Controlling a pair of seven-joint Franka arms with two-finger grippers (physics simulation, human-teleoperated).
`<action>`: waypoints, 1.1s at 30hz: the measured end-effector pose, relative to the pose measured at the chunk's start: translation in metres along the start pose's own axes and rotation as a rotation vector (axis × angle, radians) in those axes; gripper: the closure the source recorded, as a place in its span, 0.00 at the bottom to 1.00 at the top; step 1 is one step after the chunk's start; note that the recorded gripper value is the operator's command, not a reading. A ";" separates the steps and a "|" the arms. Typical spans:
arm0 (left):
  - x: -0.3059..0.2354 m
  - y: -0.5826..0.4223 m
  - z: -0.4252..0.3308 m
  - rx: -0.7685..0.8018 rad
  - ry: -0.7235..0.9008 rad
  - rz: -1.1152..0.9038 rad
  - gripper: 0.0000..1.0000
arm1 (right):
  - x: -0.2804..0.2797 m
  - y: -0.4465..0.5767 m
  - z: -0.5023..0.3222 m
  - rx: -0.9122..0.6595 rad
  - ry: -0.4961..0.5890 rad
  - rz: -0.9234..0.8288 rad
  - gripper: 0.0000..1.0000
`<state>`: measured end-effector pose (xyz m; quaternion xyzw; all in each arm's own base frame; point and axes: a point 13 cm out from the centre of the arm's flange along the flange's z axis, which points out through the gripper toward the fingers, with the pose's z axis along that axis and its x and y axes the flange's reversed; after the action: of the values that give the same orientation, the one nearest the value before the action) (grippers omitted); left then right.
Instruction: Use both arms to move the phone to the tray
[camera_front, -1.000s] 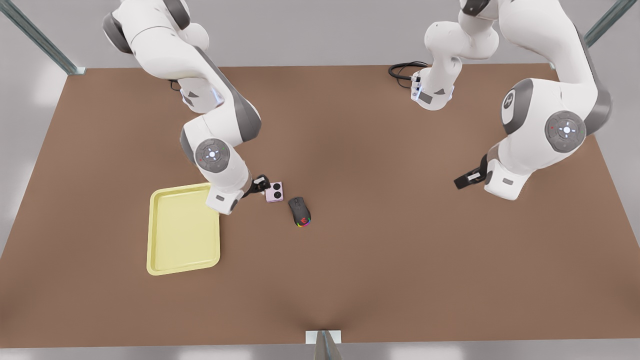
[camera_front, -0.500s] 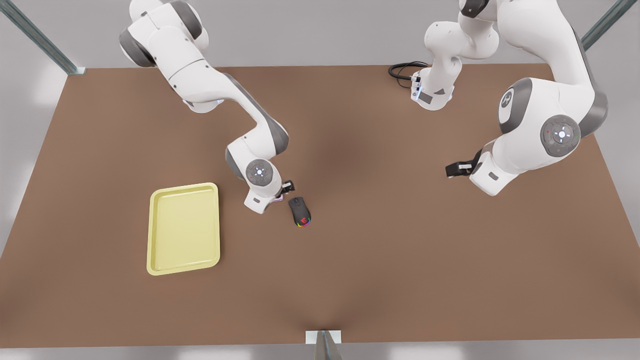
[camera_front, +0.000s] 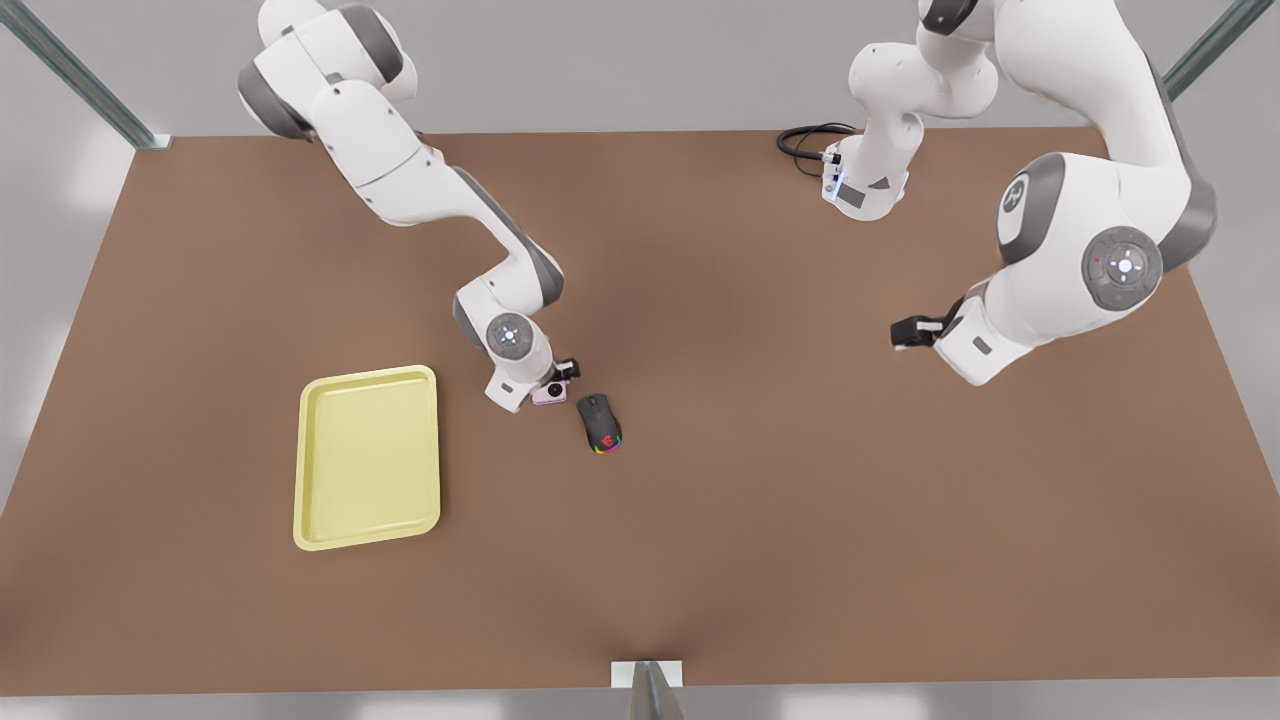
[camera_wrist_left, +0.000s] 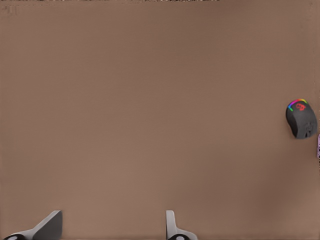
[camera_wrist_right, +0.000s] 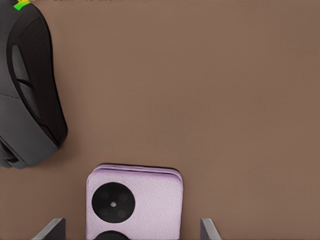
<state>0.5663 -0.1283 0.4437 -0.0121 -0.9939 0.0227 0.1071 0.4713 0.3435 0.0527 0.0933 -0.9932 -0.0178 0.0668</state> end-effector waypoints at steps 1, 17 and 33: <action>0.000 0.000 -0.006 0.000 -0.011 0.005 0.00 | -0.002 0.001 0.001 -0.005 -0.011 -0.002 0.00; -0.004 0.009 -0.003 0.003 -0.001 0.030 0.00 | -0.004 0.002 0.018 -0.036 -0.075 -0.029 0.00; -0.005 0.009 0.002 0.000 0.009 0.044 0.00 | 0.000 0.001 0.018 -0.040 -0.079 -0.040 0.26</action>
<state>0.5712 -0.1200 0.4399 -0.0342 -0.9929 0.0251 0.1111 0.4687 0.3451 0.0352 0.1110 -0.9925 -0.0425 0.0289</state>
